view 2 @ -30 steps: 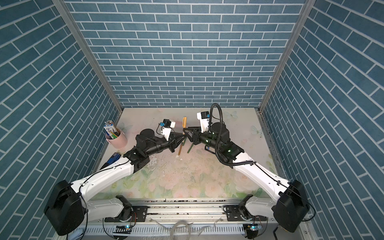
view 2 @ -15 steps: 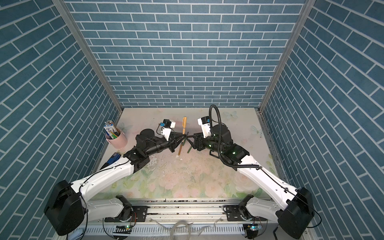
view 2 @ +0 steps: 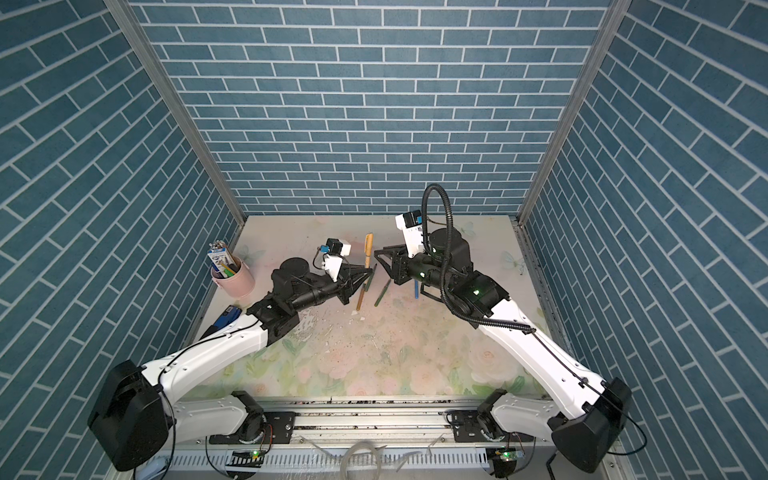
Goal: Insert pens into pen caps
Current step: Put on the pen cap to the pen.
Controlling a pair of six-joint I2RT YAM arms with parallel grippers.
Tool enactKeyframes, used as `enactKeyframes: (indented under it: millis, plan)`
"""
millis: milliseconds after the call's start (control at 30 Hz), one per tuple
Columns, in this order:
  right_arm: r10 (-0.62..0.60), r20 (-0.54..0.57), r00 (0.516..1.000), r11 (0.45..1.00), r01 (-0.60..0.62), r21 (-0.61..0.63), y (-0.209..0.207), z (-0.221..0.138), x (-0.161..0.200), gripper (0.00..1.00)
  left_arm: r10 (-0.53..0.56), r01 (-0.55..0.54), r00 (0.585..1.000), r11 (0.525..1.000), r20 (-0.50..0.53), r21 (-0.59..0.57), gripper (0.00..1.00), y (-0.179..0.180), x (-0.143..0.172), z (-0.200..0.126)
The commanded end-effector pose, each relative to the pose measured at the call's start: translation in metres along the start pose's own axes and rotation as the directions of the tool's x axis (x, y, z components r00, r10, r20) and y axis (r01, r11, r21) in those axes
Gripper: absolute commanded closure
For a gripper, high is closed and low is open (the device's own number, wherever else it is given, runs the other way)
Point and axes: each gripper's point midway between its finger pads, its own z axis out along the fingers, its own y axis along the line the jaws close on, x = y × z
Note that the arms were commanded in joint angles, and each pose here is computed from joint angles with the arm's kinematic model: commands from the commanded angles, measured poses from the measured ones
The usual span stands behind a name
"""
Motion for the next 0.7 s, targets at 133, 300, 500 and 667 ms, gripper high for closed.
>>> enactKeyframes:
  millis: [133, 300, 500, 667]
  plan:
    - [-0.046, -0.032, 0.998, 0.999, 0.046, -0.016, 0.003, 0.016, -0.011, 0.62, 0.023, -0.023, 0.999, 1.0, 0.035, 0.002, 0.97, -0.003, -0.016, -0.004]
    - [-0.054, -0.019, 0.998, 0.999, 0.054, 0.002, -0.001, 0.025, -0.021, 0.62, 0.019, -0.02, 0.999, 1.0, 0.034, 0.009, 0.97, -0.004, -0.015, -0.004]
    - [-0.047, -0.01, 0.999, 0.999, 0.047, 0.01, -0.004, 0.032, -0.027, 0.7, 0.021, -0.021, 0.999, 1.0, 0.038, 0.008, 0.98, -0.004, -0.017, -0.004]
    - [-0.032, -0.021, 0.999, 0.999, 0.032, -0.012, -0.002, 0.037, -0.023, 0.84, 0.022, -0.022, 0.999, 1.0, 0.04, 0.009, 0.98, -0.005, -0.018, -0.005]
